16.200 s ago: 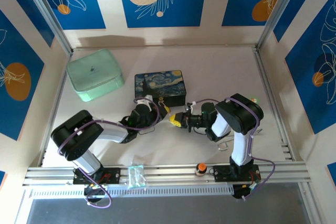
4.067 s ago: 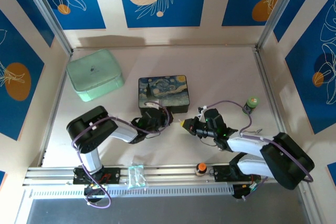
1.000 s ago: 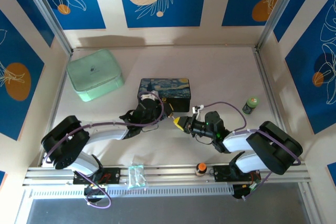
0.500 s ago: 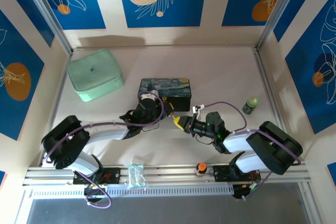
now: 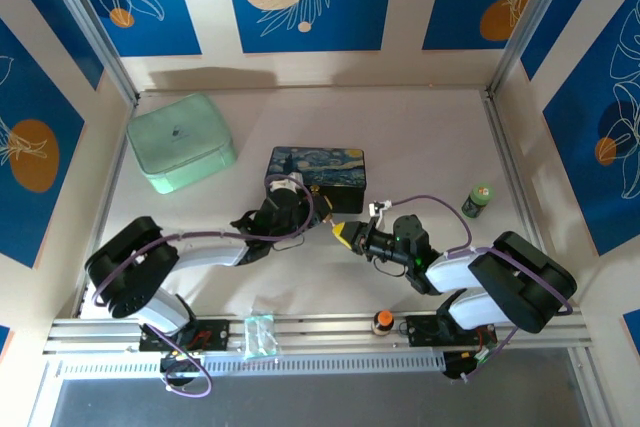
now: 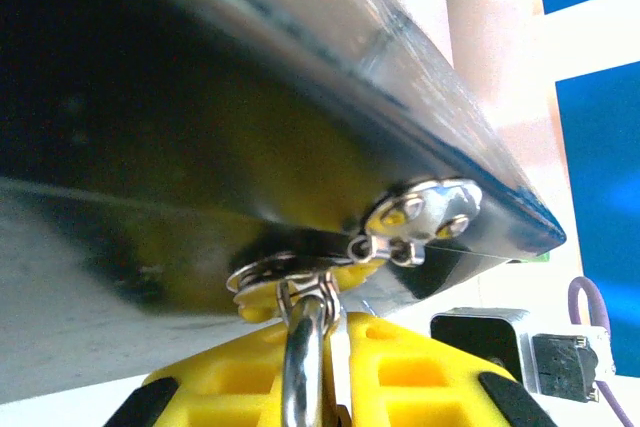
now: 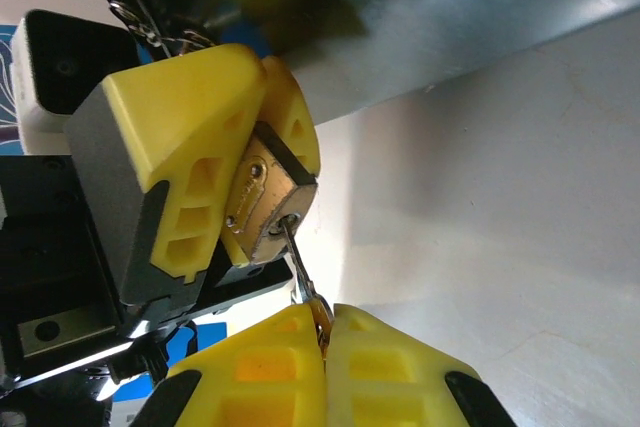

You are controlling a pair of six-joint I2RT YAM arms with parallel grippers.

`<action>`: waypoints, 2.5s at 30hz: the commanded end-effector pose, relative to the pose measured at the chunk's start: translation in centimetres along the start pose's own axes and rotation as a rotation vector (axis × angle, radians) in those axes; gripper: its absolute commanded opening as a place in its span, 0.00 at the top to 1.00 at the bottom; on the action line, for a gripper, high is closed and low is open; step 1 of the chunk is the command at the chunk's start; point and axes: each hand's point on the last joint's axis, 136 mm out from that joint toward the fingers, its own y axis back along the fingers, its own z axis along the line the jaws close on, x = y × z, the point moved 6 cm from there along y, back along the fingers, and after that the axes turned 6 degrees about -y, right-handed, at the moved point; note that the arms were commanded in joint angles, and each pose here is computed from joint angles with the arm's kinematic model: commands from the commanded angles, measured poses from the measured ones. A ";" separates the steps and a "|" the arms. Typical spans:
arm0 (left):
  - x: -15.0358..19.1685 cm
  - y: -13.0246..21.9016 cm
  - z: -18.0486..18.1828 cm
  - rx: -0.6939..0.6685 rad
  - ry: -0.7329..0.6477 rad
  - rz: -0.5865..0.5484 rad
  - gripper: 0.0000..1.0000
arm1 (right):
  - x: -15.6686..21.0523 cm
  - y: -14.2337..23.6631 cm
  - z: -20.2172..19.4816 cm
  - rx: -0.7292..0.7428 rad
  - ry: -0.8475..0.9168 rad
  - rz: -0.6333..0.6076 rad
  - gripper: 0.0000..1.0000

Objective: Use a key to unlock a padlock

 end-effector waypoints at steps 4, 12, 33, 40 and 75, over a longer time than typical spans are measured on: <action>-0.5 0.2 -1.4 0.082 0.011 -0.015 1.00 | -0.5 -0.2 0.6 -0.037 0.033 -0.050 1.00; -0.3 -0.1 -2.5 0.165 0.079 0.006 1.00 | -0.9 -1.3 1.3 -0.111 0.031 -0.029 1.00; 0.1 0.6 -2.8 0.169 -0.016 0.026 1.00 | -2.8 -2.8 1.3 -0.113 0.007 0.129 1.00; 0.8 -0.1 -2.6 0.232 0.021 0.043 1.00 | -4.0 -3.5 0.3 -0.107 -0.073 0.228 1.00; 2.4 -0.9 -3.4 0.351 0.073 0.110 1.00 | -6.3 -4.4 0.9 -0.115 -0.211 0.199 1.00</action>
